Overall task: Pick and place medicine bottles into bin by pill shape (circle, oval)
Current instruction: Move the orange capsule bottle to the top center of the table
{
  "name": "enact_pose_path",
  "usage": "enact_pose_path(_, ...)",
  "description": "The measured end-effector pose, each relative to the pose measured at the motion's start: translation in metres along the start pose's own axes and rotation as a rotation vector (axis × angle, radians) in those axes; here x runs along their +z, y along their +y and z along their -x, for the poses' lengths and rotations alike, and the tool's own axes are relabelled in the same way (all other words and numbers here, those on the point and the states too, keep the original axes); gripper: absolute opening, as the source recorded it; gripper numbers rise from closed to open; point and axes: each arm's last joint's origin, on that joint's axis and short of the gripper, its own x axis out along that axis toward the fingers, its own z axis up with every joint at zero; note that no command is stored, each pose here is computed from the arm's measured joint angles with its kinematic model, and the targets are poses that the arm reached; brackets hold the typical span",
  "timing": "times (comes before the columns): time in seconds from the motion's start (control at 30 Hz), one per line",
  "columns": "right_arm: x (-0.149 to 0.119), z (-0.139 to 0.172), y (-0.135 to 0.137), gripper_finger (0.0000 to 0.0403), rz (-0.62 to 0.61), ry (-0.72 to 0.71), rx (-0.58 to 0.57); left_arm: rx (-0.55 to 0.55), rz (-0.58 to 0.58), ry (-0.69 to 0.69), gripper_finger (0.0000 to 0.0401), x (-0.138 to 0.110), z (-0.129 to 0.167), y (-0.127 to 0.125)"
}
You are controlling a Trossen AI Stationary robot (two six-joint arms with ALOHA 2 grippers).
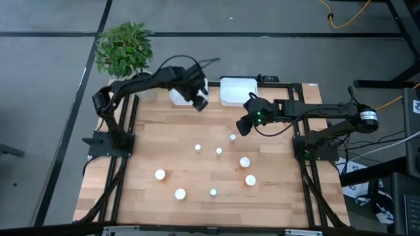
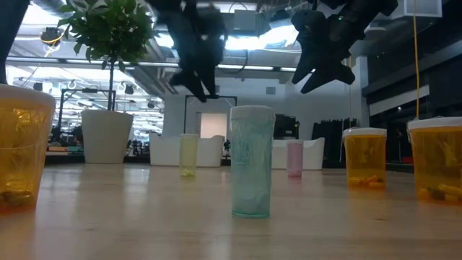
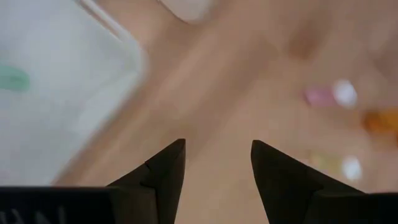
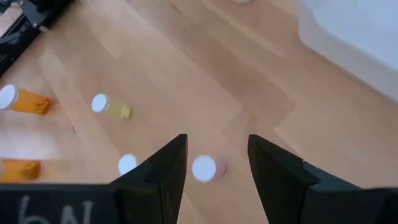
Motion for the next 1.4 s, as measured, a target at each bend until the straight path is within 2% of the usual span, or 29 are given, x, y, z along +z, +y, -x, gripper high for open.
enact_pose_path(0.23, -0.005, 0.0, -0.001, 0.0171, -0.013, 0.05, -0.02, -0.02, -0.144, 0.148, 0.017, -0.048, 0.032, -0.051)
enact_pose_path(0.53, -0.007, 0.0, -0.001, 0.0171, -0.003, 0.085, 0.003, 0.011, -0.213, 0.365, 0.017, -0.119, 0.055, -0.109)
enact_pose_path(0.7, -0.01, 0.001, 0.001, 0.0171, 0.003, 0.107, 0.021, 0.078, -0.169, 0.488, 0.017, -0.157, 0.061, -0.131)
enact_pose_path(0.83, -0.013, 0.001, 0.005, 0.0171, 0.028, 0.115, 0.032, 0.126, -0.116, 0.535, 0.017, -0.185, 0.072, -0.144)
enact_pose_path(0.97, -0.016, 0.002, 0.009, 0.0171, 0.063, 0.12, 0.043, 0.13, -0.094, 0.492, 0.0169, -0.213, 0.089, -0.157)
enact_pose_path(1.17, -0.021, 0.003, 0.014, 0.0171, 0.059, 0.131, 0.056, 0.191, -0.054, 0.323, 0.0169, -0.252, 0.107, -0.17)
enact_pose_path(1.3, -0.025, 0.004, 0.018, 0.0171, 0.072, 0.14, 0.068, 0.162, 0.003, 0.256, 0.0169, -0.27, 0.107, -0.178)
enact_pose_path(1.4, -0.029, 0.005, 0.022, 0.0171, 0.087, 0.148, 0.079, 0.172, 0.048, 0.274, 0.0169, -0.284, 0.102, -0.178)
